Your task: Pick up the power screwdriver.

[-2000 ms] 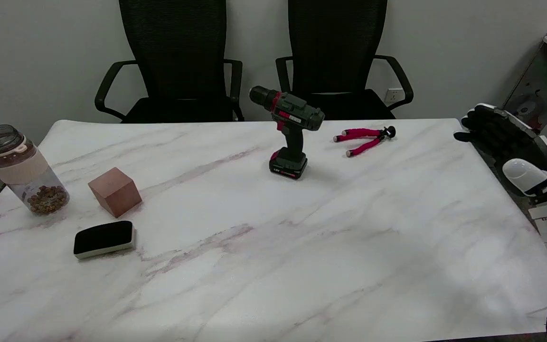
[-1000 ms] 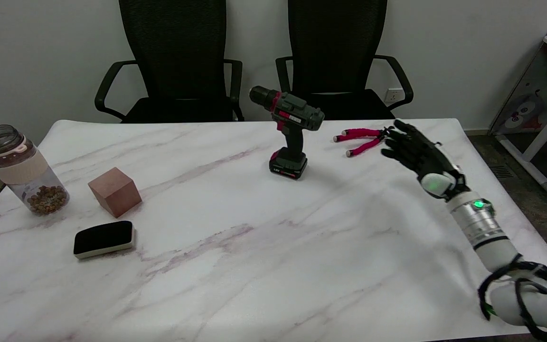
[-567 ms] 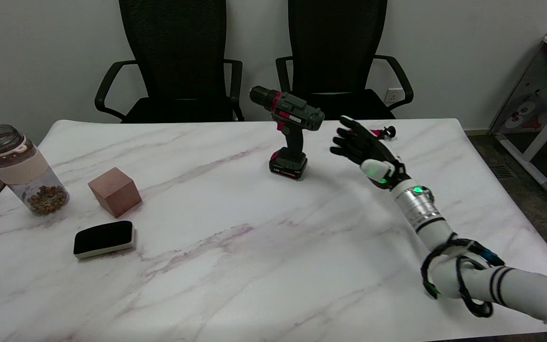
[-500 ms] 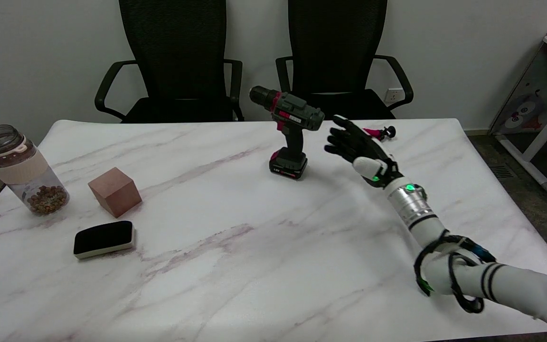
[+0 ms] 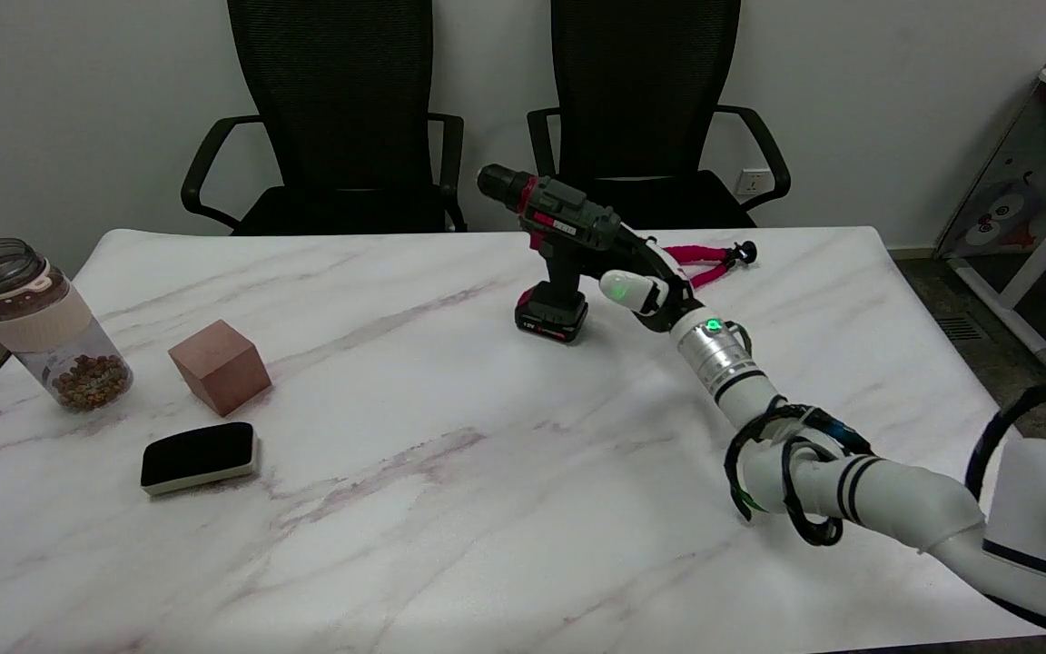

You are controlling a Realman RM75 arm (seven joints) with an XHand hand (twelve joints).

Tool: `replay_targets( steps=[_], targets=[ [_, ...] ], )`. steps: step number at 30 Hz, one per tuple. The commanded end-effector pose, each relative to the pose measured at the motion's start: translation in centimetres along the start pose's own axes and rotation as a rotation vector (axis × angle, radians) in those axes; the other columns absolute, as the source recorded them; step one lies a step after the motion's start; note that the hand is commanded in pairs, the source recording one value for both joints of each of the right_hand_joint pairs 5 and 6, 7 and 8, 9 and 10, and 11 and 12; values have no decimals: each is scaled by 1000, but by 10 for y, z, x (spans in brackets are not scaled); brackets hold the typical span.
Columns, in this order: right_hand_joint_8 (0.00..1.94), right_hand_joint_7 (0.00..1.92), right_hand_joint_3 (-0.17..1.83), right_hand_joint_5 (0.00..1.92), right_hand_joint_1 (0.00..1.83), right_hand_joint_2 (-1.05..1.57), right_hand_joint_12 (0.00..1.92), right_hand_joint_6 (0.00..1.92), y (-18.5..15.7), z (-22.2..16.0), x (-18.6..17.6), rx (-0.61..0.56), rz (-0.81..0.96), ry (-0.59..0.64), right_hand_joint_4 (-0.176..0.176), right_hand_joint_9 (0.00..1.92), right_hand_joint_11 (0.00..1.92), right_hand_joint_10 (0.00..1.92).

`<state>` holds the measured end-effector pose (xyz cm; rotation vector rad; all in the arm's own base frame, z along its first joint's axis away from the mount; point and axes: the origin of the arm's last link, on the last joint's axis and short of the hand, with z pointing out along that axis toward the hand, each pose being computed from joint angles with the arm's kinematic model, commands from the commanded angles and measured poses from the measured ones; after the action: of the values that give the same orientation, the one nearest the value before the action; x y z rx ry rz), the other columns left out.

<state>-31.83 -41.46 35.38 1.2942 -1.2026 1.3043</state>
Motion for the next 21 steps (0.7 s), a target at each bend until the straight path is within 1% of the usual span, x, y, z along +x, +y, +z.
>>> replay_targets(
  steps=[1,8,15,21],
  targets=[
    [352,352,821,352,929,-445,379,352,-10,41,-14,-33,-38,0,176,331,379,331],
    [332,332,866,332,924,-517,316,332,-9,54,-26,-73,-77,-11,176,274,316,274],
    [321,321,848,321,924,-537,259,321,-5,61,-39,-98,-78,-13,176,230,259,230],
    [330,330,838,330,924,-542,252,330,0,61,-40,-127,-77,-8,176,228,252,228]
  ],
)
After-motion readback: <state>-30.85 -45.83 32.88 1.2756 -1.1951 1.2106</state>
